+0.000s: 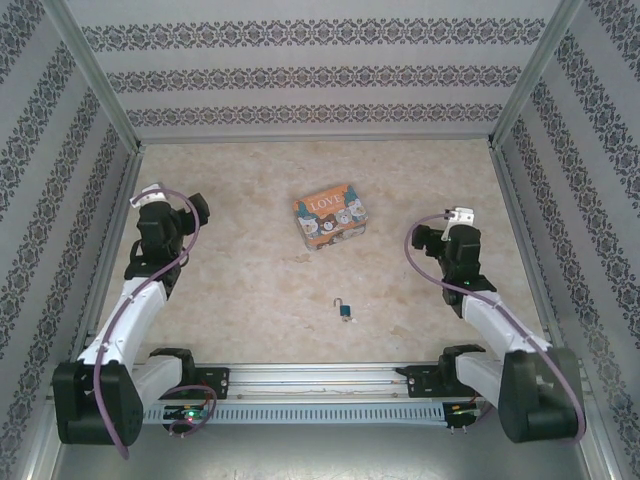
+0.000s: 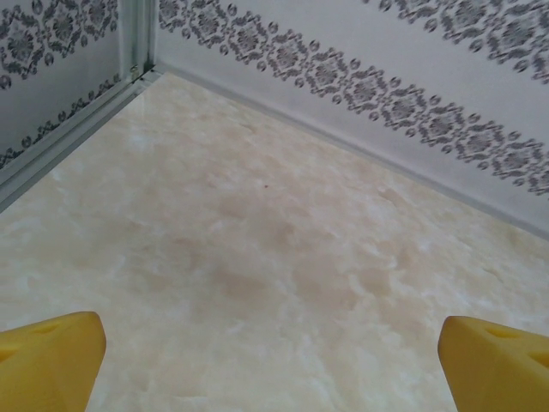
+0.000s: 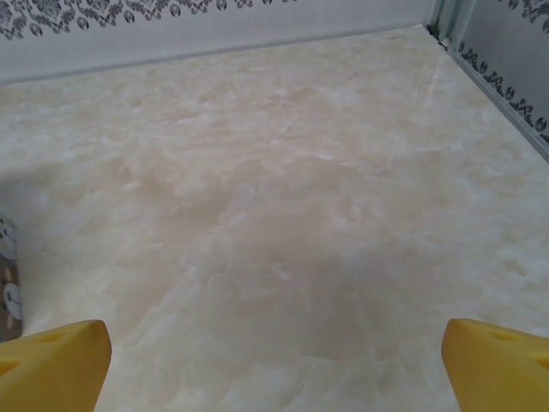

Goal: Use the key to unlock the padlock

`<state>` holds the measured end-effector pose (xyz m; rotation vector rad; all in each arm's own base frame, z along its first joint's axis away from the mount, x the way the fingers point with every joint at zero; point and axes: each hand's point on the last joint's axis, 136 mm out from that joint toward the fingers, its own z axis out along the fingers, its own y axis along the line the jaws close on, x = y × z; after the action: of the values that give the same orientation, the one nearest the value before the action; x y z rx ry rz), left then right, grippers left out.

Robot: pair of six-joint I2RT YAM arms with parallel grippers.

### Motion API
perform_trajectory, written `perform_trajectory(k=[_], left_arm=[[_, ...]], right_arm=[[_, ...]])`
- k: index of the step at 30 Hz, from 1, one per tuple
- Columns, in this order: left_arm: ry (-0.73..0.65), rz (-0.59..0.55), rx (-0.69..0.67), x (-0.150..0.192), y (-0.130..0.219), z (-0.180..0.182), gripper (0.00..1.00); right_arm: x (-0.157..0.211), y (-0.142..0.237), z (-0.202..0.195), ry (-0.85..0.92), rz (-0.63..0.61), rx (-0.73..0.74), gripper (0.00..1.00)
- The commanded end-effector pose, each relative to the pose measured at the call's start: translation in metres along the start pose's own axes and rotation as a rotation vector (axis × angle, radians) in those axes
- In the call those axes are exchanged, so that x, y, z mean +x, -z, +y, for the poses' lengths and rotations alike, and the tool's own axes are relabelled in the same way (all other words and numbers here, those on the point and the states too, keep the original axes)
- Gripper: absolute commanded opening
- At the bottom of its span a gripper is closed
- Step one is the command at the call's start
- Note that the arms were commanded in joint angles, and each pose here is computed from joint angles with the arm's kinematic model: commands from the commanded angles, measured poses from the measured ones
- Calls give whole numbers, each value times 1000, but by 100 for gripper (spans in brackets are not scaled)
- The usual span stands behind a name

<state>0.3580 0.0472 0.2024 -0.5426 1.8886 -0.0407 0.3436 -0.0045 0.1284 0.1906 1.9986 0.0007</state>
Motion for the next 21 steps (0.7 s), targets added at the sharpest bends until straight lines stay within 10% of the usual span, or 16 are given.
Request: perform_trajectory(k=[1, 21], left_arm=[[-16, -37, -93, 3, -7, 22, 99], [-178, 77, -209, 46, -32, 59, 99]], right_arm=[[-15, -14, 1, 18, -92, -8, 98], [3, -53, 11, 117, -153, -68, 98]])
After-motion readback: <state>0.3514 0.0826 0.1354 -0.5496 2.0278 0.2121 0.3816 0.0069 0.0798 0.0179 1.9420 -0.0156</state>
